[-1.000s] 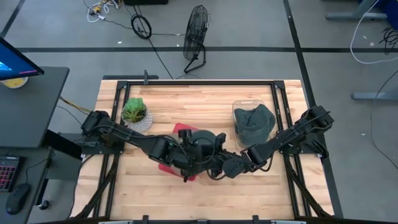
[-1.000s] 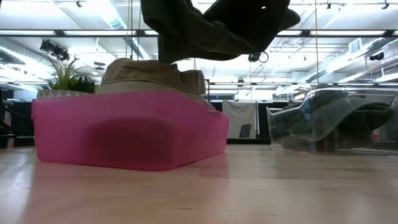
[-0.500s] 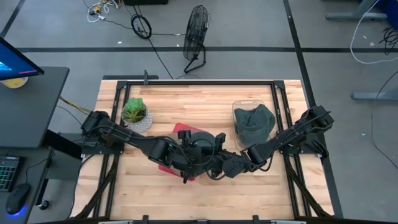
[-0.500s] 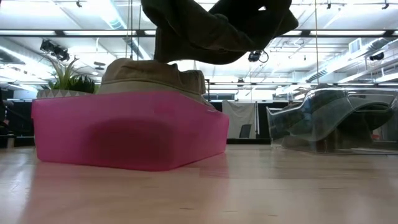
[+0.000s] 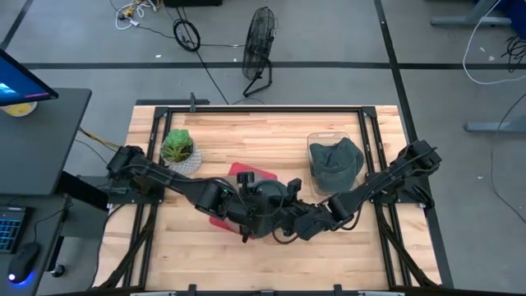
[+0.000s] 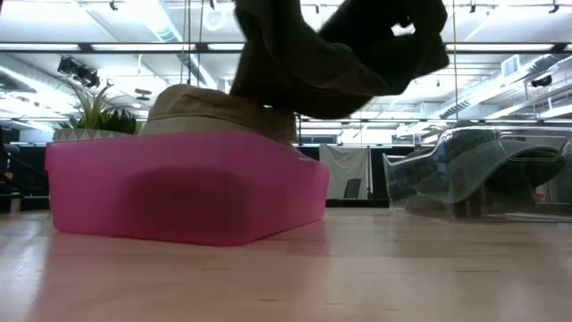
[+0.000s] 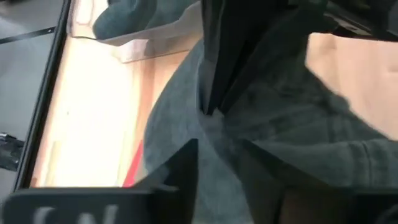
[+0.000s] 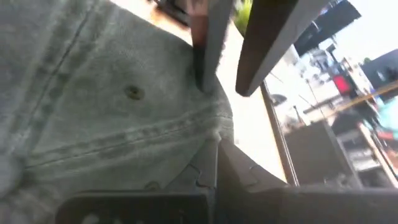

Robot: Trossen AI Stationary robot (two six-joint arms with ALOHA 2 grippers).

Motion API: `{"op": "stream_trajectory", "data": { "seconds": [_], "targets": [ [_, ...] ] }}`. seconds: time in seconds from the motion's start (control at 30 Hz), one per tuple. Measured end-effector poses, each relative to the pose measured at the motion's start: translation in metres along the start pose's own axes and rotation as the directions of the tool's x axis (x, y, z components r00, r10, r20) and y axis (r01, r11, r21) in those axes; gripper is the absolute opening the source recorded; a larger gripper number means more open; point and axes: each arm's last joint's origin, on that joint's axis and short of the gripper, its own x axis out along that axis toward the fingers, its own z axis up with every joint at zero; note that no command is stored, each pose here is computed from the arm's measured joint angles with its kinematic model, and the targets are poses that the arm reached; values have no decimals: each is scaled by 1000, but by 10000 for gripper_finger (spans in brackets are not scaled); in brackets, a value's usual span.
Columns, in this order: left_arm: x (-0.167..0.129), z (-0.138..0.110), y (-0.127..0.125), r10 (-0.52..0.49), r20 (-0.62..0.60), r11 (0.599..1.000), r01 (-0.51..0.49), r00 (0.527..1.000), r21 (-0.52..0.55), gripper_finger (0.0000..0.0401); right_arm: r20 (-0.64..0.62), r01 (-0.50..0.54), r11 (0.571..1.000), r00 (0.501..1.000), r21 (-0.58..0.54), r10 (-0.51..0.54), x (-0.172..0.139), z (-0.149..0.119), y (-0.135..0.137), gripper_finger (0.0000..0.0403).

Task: Pick & Place hat
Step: Put the black cap into the transparent bin

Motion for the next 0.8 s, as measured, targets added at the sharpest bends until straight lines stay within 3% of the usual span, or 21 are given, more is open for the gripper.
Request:
{"op": "stream_trajectory", "data": {
  "seconds": [0.23,0.37,0.53,0.6,0.8],
  "targets": [
    [4,2,11,110,12,993,-109,994,-40,204,-96,183,979,977,-91,-192,-14,-11,-1,2],
    [6,2,13,120,8,990,-119,993,-77,215,-59,285,942,952,-177,-299,-42,-5,-12,2],
    [6,2,14,120,6,984,-118,993,-134,204,-52,412,875,898,-253,-437,-79,-9,-44,2],
    [6,2,14,120,6,984,-118,993,-137,199,-65,410,874,896,-262,-440,-91,-17,-60,2],
    [6,2,14,119,6,984,-117,993,-137,193,-250,304,944,911,-127,-327,-113,-60,-104,2]
  ]
}}
